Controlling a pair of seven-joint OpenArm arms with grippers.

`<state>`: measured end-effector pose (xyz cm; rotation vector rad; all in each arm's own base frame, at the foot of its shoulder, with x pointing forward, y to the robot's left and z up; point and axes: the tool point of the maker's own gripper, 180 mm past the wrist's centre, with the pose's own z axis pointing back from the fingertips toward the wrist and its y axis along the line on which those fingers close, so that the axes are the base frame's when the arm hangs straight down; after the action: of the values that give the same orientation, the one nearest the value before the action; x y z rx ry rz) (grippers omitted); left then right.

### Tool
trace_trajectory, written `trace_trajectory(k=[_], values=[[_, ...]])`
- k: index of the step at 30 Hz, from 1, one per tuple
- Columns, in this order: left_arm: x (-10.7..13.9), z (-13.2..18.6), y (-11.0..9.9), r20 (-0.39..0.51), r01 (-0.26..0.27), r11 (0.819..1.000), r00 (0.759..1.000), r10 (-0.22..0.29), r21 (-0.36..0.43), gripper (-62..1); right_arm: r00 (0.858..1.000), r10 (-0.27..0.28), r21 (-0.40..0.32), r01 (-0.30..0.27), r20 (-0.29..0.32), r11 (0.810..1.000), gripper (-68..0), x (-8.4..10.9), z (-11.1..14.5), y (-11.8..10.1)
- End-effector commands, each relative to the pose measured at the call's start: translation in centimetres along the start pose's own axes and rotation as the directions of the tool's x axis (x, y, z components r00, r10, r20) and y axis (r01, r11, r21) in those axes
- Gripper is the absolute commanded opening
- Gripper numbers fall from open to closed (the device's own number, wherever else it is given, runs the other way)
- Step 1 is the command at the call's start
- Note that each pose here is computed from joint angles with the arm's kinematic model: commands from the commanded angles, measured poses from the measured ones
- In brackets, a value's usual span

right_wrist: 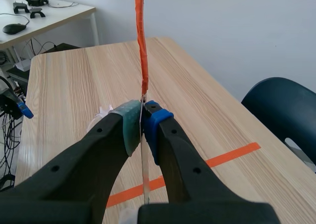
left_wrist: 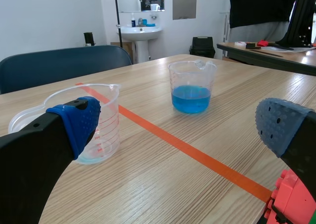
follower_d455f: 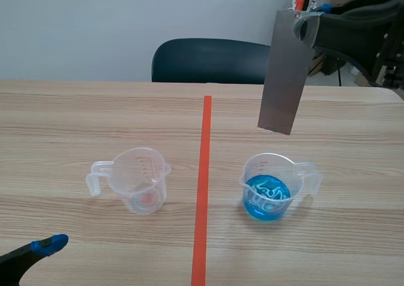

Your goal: Do the redox reaction experiment. raise the plate out of the solution

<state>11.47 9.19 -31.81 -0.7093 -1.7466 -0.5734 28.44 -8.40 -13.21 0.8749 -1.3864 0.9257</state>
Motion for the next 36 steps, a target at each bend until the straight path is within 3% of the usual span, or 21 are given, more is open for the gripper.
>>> trace_trajectory(k=[1, 10, 14, 22, 23, 27, 30, 33, 36], values=[[0.7, 0.0, 0.0, 0.028, 0.005, 1.0, 1.0, -0.005, 0.003, 1.4, 0.999, 0.015, 0.02, -0.016, 0.031, 1.0, -66.9, 1.7, -0.2, 0.2], [0.8, 0.1, 0.2, 0.027, 0.006, 1.0, 1.0, -0.006, 0.004, 1.4, 0.999, -0.042, 0.044, 0.042, -0.003, 0.998, -66.9, 1.5, -0.8, 1.2], [1.7, 0.8, 1.5, 0.052, 0.016, 0.999, 0.998, -0.018, 0.038, 1.4, 0.999, -0.044, 0.042, 0.044, -0.006, 0.998, -66.9, 1.6, -0.8, 1.1], [4.9, 4.0, 4.8, 0.019, 0.036, 0.996, 0.999, -0.038, 0.086, 1.4, 0.999, -0.042, 0.016, 0.042, -0.011, 0.999, -66.9, 2.5, -0.5, 0.2], [5.3, 4.5, 5.1, 0.009, 0.036, 0.996, 0.999, -0.037, 0.083, -2.3, 0.999, -0.041, 0.013, 0.042, -0.011, 0.999, -66.9, 2.6, -0.5, 0.1], [7.3, 5.7, 6.5, -0.02, 0.037, 0.998, 0.999, -0.036, 0.059, -27.5, 1.0, -0.029, 0.004, 0.029, -0.004, 1.0, -66.9, 3.2, -0.4, -0.2], [8.6, 6.1, 7.4, -0.045, 0.041, 0.999, 0.998, -0.04, 0.018, -36.2, 1.0, -0.018, -0.002, 0.018, -0.023, 1.0, -66.9, 3.1, -0.3, -0.4], [9.8, 6.1, 8.2, -0.06, 0.048, 0.999, 0.997, -0.049, -0.022, -40.8, 0.999, -0.017, -0.003, 0.017, -0.045, 1.0, -66.9, 2.7, -0.3, -0.4], [11.2, 5.4, 9.3, -0.049, 0.081, 0.995, 0.995, -0.084, -0.061, -51.3, 0.998, -0.018, -0.003, 0.017, -0.055, 1.0, -66.9, 2.5, -0.2, -0.4]])
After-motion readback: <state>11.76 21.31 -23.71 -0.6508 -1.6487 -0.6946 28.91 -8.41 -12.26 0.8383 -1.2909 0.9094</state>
